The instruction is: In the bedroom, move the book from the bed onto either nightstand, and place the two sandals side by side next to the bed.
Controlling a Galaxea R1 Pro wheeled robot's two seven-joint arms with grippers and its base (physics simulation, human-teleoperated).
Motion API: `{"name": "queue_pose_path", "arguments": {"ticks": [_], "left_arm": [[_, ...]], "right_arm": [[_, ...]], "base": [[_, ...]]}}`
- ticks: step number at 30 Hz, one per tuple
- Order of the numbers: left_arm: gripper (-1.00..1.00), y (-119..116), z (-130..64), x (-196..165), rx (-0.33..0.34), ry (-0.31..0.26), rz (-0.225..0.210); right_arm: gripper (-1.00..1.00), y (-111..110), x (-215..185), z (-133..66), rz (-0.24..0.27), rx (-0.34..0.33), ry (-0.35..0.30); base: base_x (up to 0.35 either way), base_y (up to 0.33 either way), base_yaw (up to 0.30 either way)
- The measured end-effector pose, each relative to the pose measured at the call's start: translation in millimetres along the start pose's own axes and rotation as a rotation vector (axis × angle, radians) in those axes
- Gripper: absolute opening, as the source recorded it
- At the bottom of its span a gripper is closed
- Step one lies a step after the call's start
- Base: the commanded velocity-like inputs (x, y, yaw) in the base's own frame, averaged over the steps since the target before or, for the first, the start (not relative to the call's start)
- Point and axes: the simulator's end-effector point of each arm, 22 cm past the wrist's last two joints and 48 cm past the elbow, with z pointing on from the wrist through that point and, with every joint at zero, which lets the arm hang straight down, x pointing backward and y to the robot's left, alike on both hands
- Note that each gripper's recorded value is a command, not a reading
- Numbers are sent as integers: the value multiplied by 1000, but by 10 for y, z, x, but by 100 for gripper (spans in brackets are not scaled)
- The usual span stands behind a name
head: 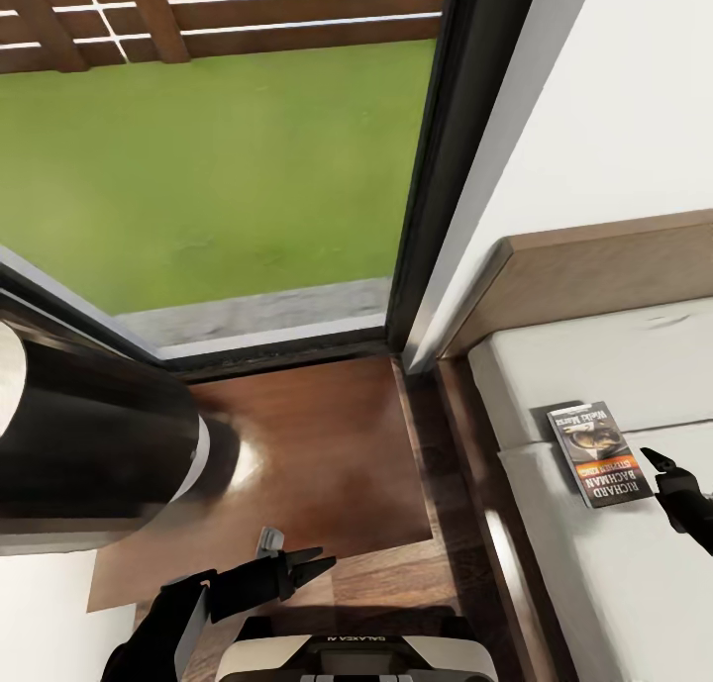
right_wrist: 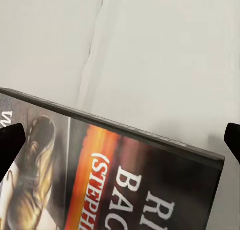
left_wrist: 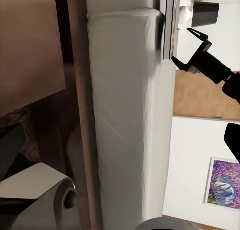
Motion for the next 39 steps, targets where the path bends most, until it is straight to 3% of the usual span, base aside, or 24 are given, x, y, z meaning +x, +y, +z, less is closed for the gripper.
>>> {"name": "queue_pose_path", "arguments": {"ticks": [39], "left_arm": [[100, 11, 0, 1, -5, 0, 0]], "right_arm": [[100, -1, 0, 0, 0, 0, 0]], "base": [[15, 17, 0]]}}
